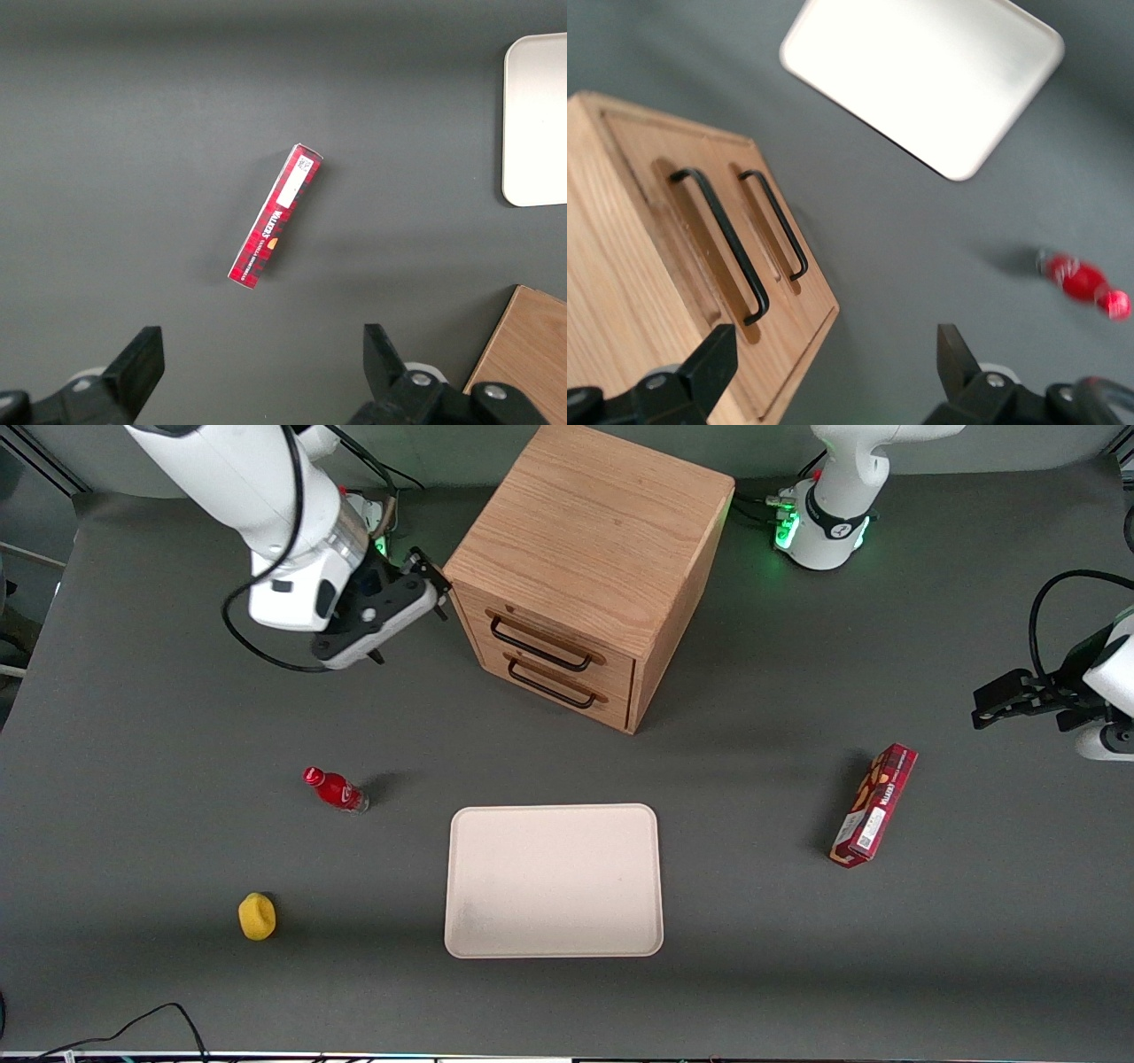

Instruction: Open upper drawer

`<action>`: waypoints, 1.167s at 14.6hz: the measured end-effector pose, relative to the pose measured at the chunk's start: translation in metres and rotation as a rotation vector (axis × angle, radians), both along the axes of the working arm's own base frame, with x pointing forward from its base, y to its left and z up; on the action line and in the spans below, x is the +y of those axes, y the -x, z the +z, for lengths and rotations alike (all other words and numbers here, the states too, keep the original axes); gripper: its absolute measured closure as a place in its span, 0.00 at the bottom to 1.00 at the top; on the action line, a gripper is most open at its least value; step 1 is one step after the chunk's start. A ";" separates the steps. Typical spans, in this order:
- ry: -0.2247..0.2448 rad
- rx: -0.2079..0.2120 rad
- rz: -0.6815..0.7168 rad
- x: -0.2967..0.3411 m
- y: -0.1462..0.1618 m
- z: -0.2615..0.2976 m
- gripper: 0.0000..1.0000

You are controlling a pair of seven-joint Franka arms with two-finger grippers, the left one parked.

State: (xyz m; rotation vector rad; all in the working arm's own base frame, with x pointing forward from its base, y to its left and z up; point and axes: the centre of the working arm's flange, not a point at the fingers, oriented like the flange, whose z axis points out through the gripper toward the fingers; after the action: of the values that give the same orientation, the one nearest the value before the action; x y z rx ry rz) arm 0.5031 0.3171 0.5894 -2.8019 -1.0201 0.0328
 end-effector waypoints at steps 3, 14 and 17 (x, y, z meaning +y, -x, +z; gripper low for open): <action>-0.066 0.046 0.247 0.011 -0.019 -0.045 0.00; -0.253 0.266 0.355 0.082 -0.024 -0.178 0.00; -0.255 0.289 0.358 0.088 -0.021 -0.196 0.00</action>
State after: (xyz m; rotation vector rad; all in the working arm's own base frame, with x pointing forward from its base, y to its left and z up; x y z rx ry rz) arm 0.5241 0.4048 0.3937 -2.2765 -1.3263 0.3154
